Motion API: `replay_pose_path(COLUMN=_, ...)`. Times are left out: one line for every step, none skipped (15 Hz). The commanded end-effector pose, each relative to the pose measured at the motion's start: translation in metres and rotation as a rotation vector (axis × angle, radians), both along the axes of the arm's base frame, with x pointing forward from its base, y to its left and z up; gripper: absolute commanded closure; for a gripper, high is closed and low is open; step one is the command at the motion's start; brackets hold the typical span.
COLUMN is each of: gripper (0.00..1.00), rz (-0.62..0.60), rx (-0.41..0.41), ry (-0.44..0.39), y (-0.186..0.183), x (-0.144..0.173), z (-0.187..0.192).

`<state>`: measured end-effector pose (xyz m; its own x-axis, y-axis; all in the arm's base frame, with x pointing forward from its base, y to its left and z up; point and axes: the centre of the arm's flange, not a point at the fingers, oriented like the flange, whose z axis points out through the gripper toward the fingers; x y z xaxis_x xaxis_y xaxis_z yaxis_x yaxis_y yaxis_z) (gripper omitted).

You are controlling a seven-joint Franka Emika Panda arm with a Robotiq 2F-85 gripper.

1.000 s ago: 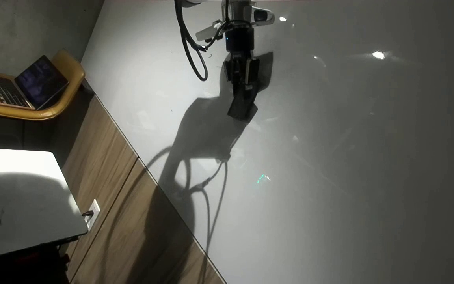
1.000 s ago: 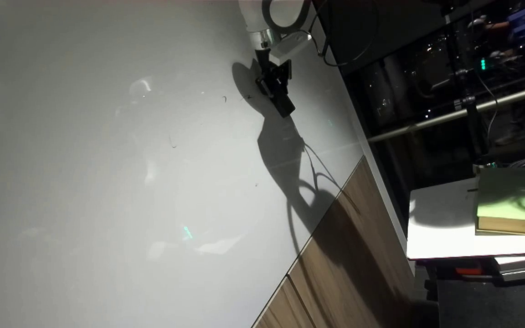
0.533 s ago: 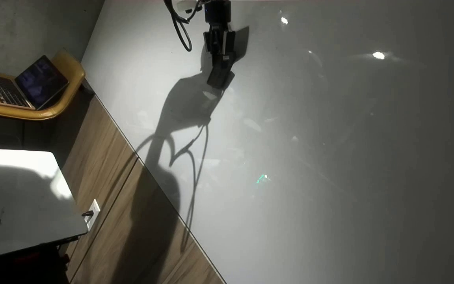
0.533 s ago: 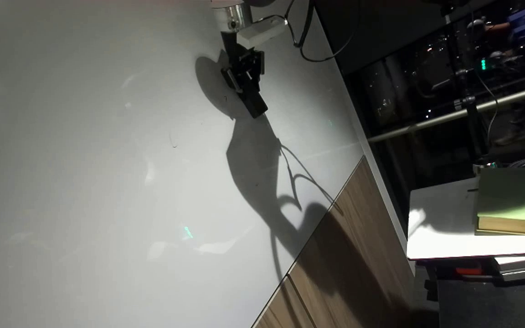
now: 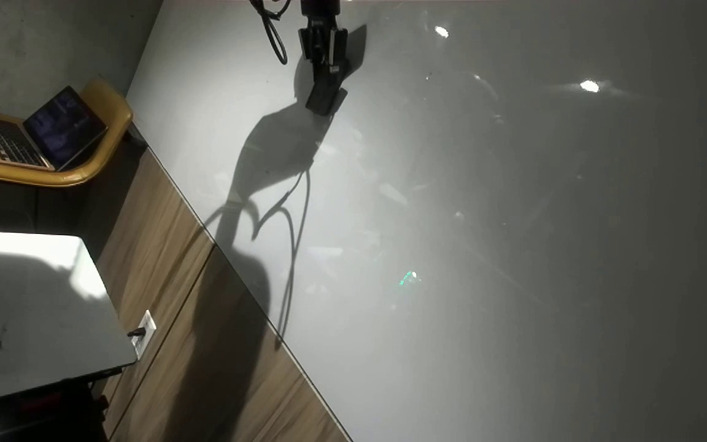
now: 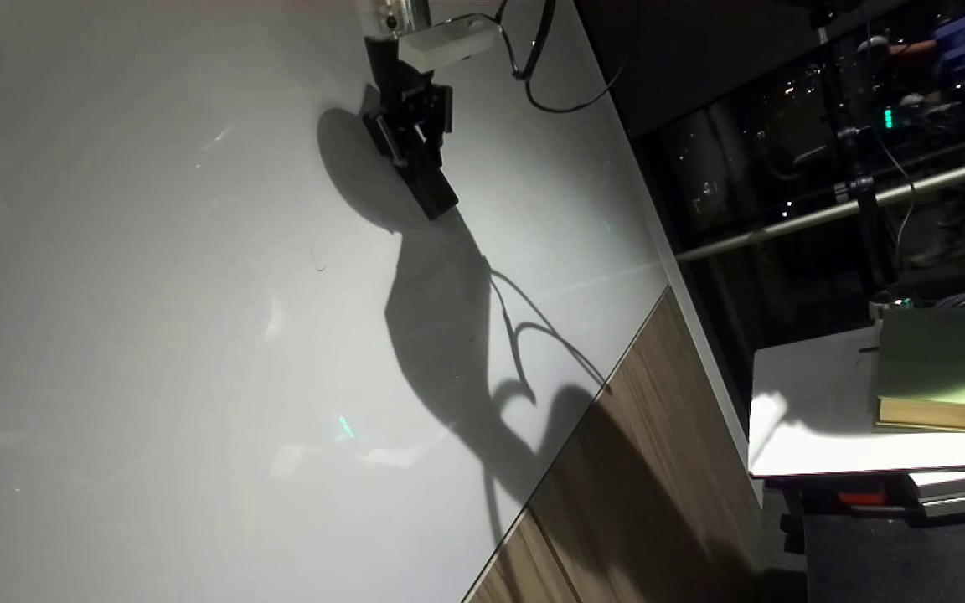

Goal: Use the eraser to wipe the whiteboard.

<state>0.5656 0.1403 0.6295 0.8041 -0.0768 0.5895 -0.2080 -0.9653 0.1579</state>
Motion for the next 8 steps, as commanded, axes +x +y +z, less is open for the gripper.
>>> replay_pose_path(gripper=0.71, rz=0.061, rx=0.043, ry=-0.058, y=0.034, x=0.018, z=0.020)
replay_pose_path(gripper=0.71, rz=0.073, rx=0.043, ry=-0.063, y=0.041, x=0.017, z=0.023)
replay_pose_path(gripper=0.71, rz=0.090, rx=0.042, ry=-0.069, y=0.051, x=0.013, z=0.026)
replay_pose_path(gripper=0.71, rz=0.108, rx=0.042, ry=-0.074, y=0.062, x=0.010, z=0.028)
replay_pose_path(gripper=0.71, rz=0.129, rx=0.043, ry=-0.081, y=0.075, x=0.005, z=0.030)
replay_pose_path(gripper=0.71, rz=0.148, rx=0.047, ry=-0.086, y=0.085, x=0.002, z=0.033)
replay_pose_path(gripper=0.71, rz=0.168, rx=0.051, ry=-0.090, y=0.097, x=-0.002, z=0.033)
replay_pose_path(gripper=0.71, rz=0.185, rx=0.057, ry=-0.094, y=0.106, x=-0.003, z=0.036)
